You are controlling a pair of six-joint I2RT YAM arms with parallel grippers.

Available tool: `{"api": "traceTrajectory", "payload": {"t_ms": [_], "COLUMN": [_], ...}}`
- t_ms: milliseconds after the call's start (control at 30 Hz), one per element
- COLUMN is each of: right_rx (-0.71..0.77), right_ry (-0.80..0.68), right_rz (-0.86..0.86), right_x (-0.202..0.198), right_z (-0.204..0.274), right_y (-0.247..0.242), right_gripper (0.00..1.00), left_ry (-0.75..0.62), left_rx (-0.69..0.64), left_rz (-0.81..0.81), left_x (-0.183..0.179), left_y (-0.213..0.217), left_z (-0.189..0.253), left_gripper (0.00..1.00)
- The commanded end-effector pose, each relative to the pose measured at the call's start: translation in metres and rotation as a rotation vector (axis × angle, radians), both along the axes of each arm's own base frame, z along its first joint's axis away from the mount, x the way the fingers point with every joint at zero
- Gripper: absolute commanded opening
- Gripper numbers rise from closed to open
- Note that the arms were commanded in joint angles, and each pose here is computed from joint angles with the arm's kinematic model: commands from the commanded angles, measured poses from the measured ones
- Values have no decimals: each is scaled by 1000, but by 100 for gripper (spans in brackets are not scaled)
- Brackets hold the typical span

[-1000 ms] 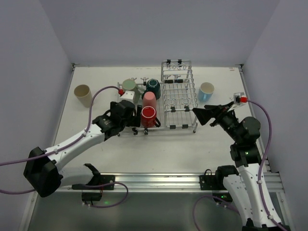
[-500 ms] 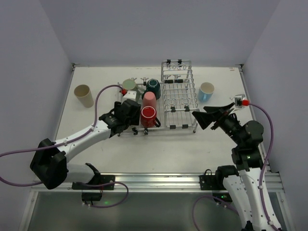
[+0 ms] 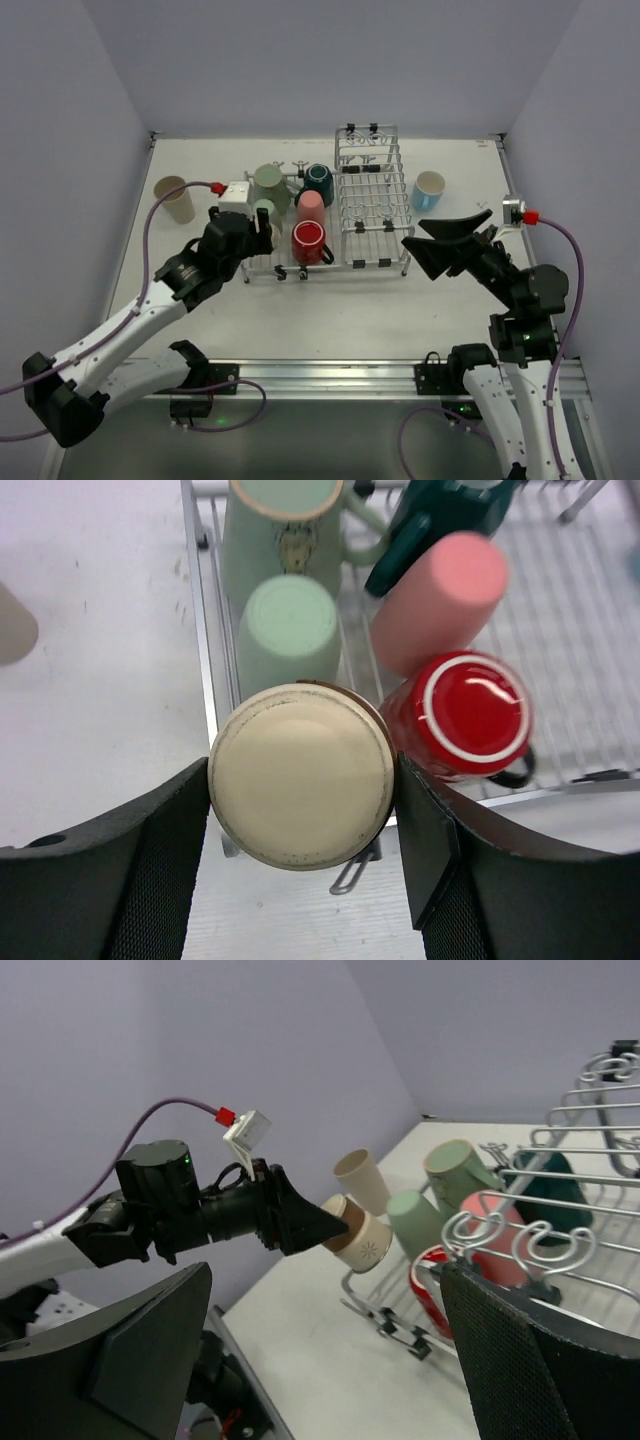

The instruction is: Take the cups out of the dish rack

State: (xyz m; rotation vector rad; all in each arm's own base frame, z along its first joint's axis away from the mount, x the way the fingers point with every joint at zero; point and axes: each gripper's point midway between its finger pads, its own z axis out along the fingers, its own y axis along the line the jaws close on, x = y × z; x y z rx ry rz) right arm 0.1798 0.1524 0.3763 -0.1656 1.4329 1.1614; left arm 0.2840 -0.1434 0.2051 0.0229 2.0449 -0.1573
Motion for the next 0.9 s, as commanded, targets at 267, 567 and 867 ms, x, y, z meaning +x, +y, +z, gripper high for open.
{"api": "traceTrajectory", "payload": {"t_ms": [267,567,867], "right_rx": [139,178,166], "right_ry": [20,97,70], "right_rz": [347,409,503], "right_x": [-30,-15,-20], "right_z": [24,18,34], "right_y": [78,129,158], "right_gripper": [97,93,84], "left_ry": [-338,-420,-416], "left_rx": [-506,-776,-885], "left_rz": [-302,-540,-656], "left_x": [-52,-90,-105], "left_y": [-35,-64,-80], "left_z": [161,215,220], "left_gripper": [39,39,38]}}
